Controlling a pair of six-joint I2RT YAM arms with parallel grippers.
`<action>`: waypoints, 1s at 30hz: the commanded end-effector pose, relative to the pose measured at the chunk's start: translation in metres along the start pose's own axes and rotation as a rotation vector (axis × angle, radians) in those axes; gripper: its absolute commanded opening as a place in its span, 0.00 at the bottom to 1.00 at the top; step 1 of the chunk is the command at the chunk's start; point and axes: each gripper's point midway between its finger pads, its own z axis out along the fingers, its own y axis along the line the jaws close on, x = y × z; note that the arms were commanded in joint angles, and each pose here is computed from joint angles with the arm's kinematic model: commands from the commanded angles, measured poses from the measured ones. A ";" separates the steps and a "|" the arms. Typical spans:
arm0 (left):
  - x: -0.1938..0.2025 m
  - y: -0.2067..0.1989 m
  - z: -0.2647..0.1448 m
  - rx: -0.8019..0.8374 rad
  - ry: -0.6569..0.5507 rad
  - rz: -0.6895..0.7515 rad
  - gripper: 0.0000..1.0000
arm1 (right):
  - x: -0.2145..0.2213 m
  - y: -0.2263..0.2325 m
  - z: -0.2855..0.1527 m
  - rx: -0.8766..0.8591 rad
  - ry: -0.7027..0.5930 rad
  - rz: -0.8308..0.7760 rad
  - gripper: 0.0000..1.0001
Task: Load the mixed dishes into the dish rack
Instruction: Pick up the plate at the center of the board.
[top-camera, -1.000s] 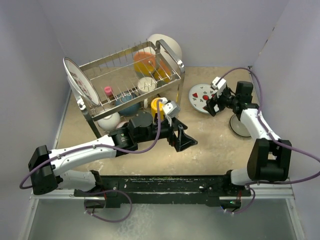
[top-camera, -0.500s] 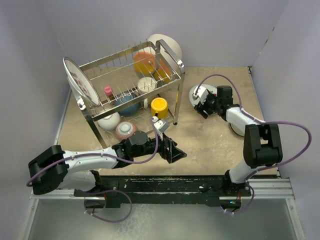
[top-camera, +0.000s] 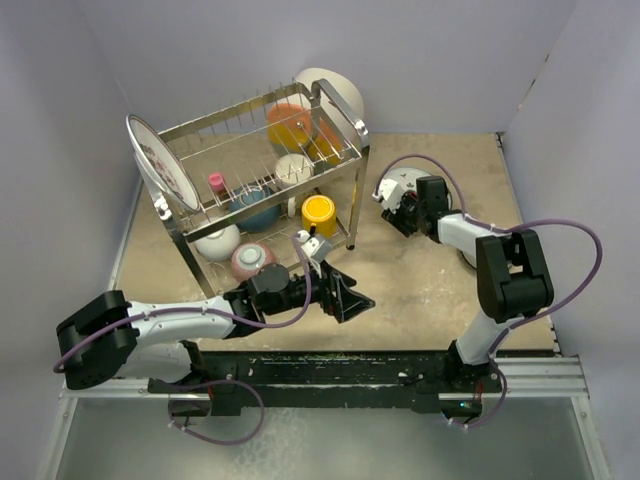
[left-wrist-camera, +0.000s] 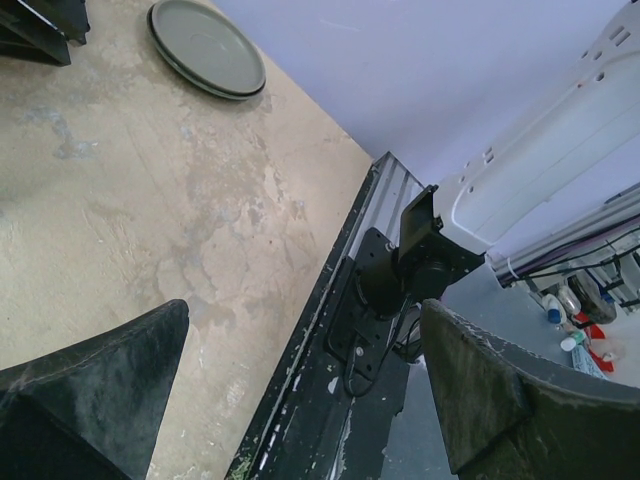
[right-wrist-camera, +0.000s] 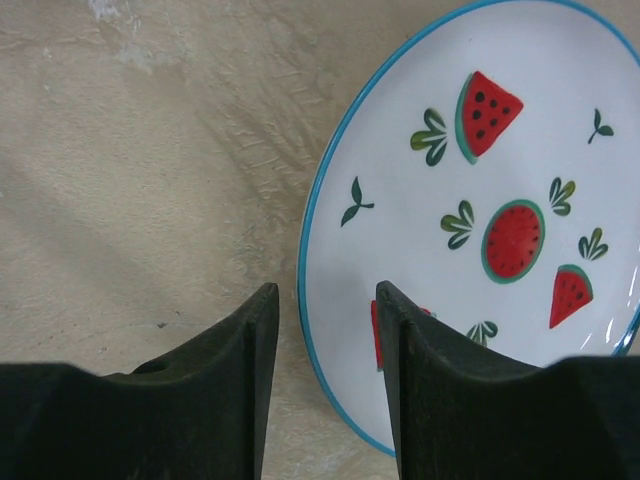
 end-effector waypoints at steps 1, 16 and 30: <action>-0.018 -0.012 -0.001 0.034 -0.072 -0.006 0.99 | -0.009 -0.011 0.002 0.051 0.009 -0.021 0.43; -0.015 0.000 -0.003 -0.047 -0.056 -0.065 0.99 | -0.018 -0.007 -0.008 0.011 0.004 -0.024 0.00; -0.030 0.006 -0.006 -0.117 -0.140 -0.220 0.99 | -0.060 -0.022 -0.071 0.003 -0.187 0.007 0.00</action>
